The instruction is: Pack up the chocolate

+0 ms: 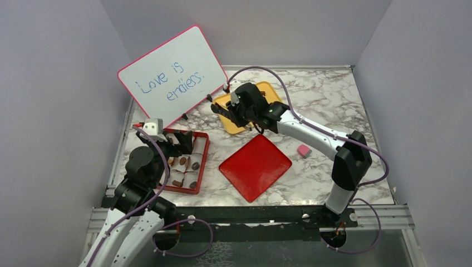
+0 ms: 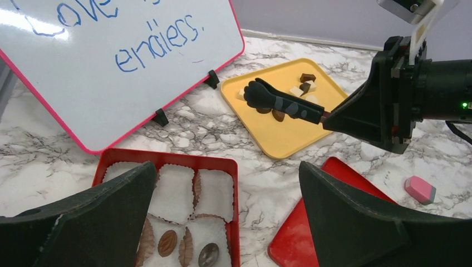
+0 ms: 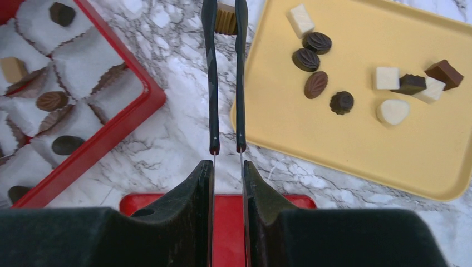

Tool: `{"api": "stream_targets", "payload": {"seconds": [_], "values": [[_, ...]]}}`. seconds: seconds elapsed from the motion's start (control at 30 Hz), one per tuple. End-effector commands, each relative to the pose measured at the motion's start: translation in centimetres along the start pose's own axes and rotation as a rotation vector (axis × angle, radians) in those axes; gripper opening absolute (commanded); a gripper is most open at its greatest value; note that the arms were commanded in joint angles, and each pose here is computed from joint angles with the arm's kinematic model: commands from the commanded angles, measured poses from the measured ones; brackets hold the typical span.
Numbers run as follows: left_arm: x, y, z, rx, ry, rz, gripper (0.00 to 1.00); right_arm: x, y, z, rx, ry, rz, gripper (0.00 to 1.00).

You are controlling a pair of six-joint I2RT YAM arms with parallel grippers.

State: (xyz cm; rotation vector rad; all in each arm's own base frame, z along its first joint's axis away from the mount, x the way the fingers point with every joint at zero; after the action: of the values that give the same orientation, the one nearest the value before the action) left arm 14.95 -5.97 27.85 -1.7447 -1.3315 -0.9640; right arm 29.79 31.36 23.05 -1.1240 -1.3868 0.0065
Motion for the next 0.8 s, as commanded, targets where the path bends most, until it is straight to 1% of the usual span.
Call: {"api": "stream_targets", "payload": {"seconds": [0.0, 0.3, 0.47, 0.67, 0.77], "values": [[1.1, -0.6, 0.3, 0.023, -0.015, -0.081, 0.99, 2.0, -1.9, 2.0, 0.080, 0.018, -0.097, 0.24], [2.5, -2.5, 0.9, 0.049, -0.063, -0.205, 0.99, 3.3, -1.7, 6.4, 0.169, -0.010, -0.121, 0.24], [3.2, -3.4, 1.2, 0.060, -0.090, -0.261, 0.99, 3.2, -0.5, 9.2, 0.197, -0.036, -0.090, 0.25], [3.4, -3.8, 1.4, 0.063, -0.100, -0.286, 0.99, 3.3, 0.9, 11.9, 0.240, -0.086, -0.062, 0.25], [3.5, -3.8, 1.4, 0.065, -0.101, -0.288, 0.99, 3.3, 1.5, 12.8, 0.235, -0.113, -0.045, 0.25]]}}
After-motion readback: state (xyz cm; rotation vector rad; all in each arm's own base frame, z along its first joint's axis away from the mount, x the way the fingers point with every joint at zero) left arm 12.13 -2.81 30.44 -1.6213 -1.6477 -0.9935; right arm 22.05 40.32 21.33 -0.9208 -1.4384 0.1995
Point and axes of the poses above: each gripper's point midway between its finger pads, its own y axis out along the fingers, its own z axis along the line the jaws close on, x = y × z, the point moved 8 cm from there along -y, back along the fingers, and after that the axes turned 14 degrees about -y, right-handed, at the moved point
